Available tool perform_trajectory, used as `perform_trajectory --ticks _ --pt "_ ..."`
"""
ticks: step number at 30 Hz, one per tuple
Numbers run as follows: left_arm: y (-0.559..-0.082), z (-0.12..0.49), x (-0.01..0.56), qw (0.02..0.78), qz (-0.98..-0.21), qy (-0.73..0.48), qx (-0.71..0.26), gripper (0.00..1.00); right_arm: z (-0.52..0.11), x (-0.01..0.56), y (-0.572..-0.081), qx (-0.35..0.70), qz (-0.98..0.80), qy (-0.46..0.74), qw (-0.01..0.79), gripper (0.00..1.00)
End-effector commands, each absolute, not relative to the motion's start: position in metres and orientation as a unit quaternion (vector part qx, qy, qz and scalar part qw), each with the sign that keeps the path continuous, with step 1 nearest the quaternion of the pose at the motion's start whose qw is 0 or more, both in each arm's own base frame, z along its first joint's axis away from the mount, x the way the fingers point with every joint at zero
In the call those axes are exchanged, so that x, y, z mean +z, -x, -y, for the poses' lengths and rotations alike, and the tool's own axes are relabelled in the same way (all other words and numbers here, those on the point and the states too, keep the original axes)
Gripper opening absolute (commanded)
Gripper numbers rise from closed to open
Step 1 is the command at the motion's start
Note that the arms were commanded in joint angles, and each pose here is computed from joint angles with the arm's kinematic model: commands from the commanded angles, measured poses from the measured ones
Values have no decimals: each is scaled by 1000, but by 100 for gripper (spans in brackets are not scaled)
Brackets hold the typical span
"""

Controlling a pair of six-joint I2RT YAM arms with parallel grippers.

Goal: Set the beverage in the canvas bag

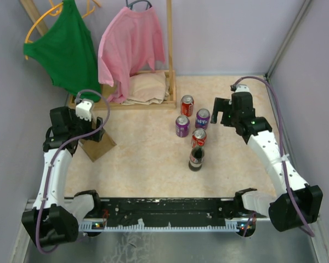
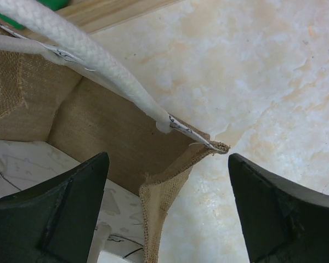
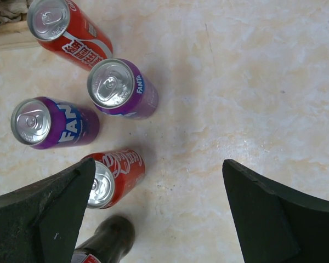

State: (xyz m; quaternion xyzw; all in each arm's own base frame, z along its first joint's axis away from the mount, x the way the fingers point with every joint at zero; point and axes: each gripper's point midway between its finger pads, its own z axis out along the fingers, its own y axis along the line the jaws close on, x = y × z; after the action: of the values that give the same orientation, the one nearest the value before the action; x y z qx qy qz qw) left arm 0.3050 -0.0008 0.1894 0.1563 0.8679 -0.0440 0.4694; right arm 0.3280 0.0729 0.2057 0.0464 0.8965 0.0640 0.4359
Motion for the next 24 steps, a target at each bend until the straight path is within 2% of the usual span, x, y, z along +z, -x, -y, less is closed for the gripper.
perform_trajectory --ticks 1,9,15,18,21,24 --pt "-302 -5 177 456 -869 -192 -23 94 -69 221 -323 66 -881 -54 465 99" --pt "-286 13 169 454 -857 -235 -62 90 -67 221 -317 62 -881 -56 466 99" --pt "-278 20 153 444 -856 -253 -77 83 -68 222 -318 68 -880 -56 467 99" --pt "-280 22 146 445 -854 -258 -83 76 -70 222 -319 72 -879 -57 467 99" --pt "-285 23 143 448 -851 -260 -87 60 -71 222 -319 75 -879 -58 467 99" --pt "-288 28 148 446 -850 -262 -104 27 -70 222 -317 74 -880 -59 465 99"
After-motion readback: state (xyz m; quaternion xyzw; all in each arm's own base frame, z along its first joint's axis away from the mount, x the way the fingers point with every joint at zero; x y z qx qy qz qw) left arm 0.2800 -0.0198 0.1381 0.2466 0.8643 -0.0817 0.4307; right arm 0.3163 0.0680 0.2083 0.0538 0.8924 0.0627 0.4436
